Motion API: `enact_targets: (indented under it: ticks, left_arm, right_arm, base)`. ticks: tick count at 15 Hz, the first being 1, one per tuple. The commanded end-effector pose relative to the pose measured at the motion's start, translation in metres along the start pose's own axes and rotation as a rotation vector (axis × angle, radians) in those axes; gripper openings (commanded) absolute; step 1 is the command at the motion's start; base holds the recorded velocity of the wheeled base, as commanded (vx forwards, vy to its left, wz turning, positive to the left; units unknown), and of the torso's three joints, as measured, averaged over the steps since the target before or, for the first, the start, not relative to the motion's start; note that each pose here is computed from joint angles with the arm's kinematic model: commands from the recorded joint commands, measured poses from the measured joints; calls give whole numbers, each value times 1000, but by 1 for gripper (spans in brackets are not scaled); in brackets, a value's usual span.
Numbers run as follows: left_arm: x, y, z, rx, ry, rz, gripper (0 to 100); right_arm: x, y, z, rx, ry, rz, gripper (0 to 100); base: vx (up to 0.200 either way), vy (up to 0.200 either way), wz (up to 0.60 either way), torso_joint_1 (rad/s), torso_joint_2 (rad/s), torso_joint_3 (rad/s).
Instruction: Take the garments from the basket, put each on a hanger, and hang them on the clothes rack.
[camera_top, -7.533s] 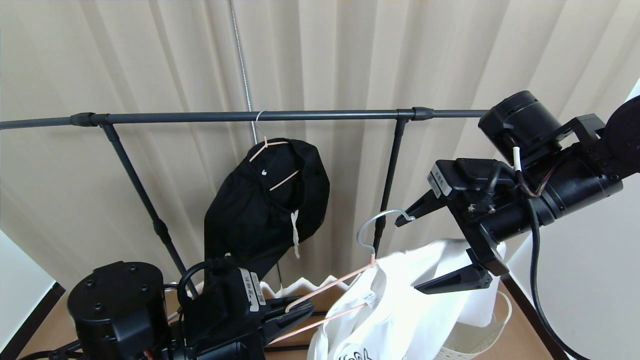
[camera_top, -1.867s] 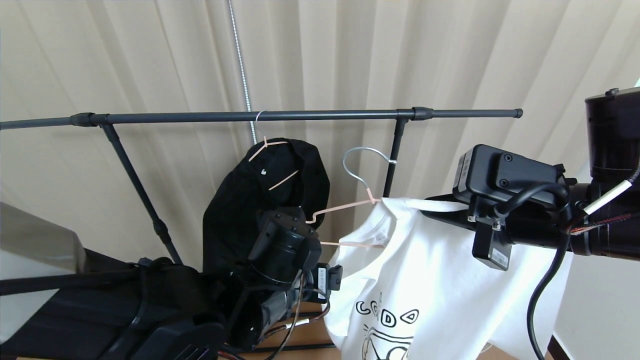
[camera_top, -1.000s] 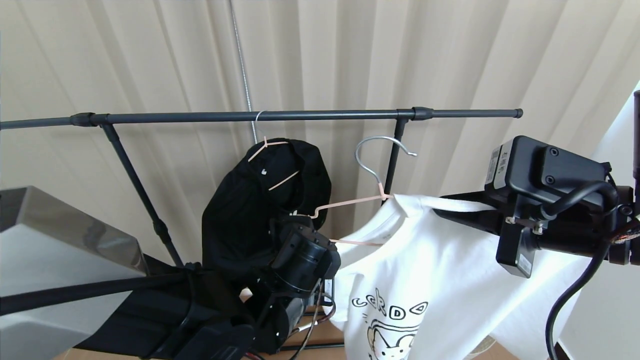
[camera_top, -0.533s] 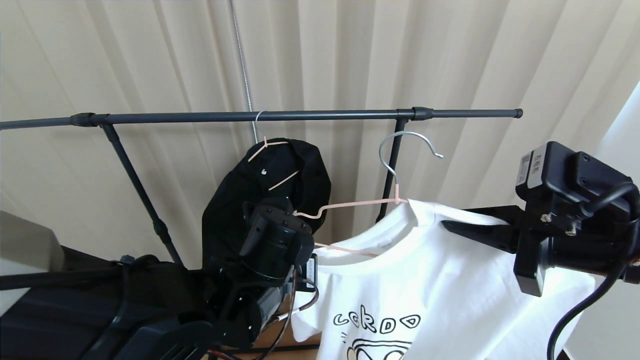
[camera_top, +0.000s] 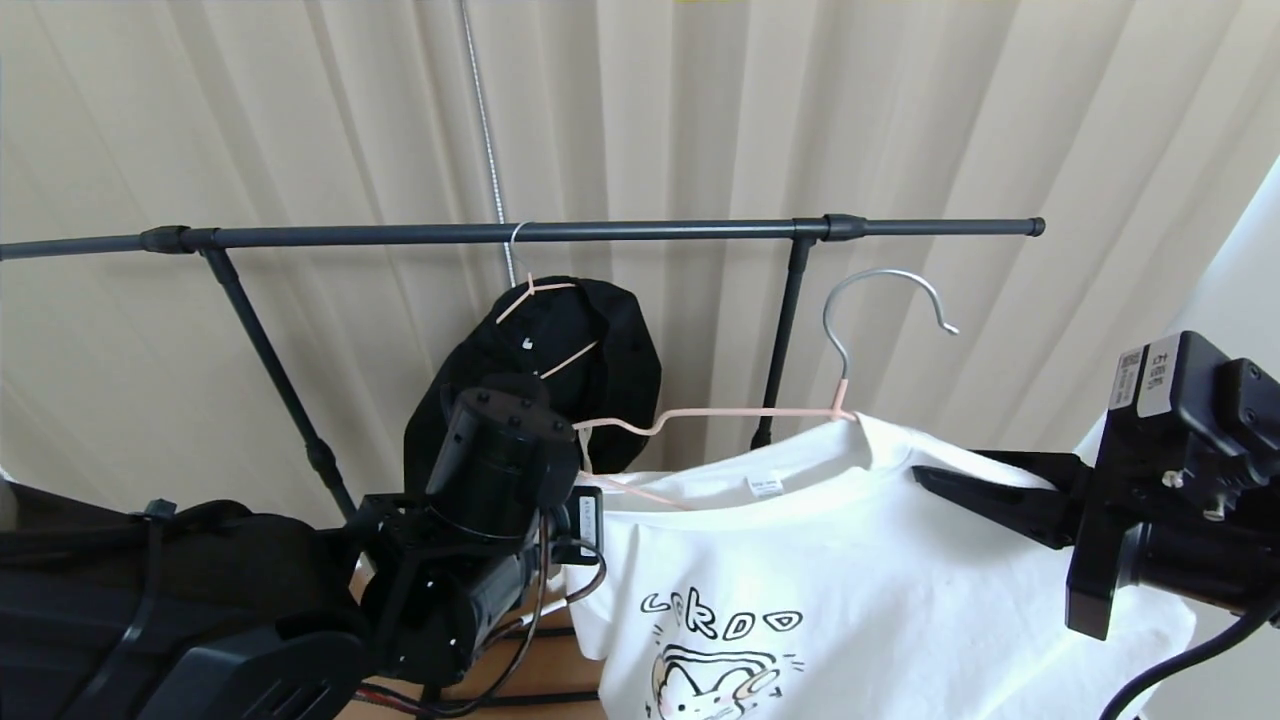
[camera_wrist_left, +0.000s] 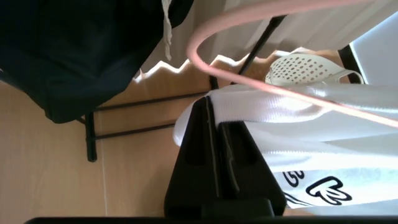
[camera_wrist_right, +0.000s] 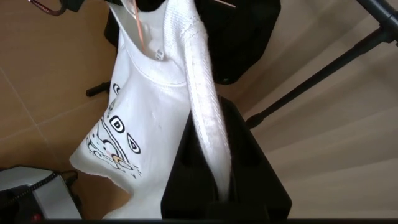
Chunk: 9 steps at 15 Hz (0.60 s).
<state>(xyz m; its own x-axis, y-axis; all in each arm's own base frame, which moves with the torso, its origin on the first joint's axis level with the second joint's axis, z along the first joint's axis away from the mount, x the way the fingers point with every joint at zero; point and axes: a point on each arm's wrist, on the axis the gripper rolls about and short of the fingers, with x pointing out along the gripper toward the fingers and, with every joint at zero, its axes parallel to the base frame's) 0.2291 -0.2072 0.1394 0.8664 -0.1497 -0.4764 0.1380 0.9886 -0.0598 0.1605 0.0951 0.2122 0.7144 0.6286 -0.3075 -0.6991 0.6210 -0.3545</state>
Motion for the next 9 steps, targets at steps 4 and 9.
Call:
enact_targets:
  ticks: [4,9]
  left_arm:
    - [5,15,8,-20,-14,46,0]
    - [6,17,18,36,-75,40,0]
  right_arm:
    - [-6,3,-5,1,6,-2,0]
    - [-8,3,-13,8,33,-16,0]
  base:
    - [0,0,0,0,0,0]
    - [0,0,0,0,0,0]
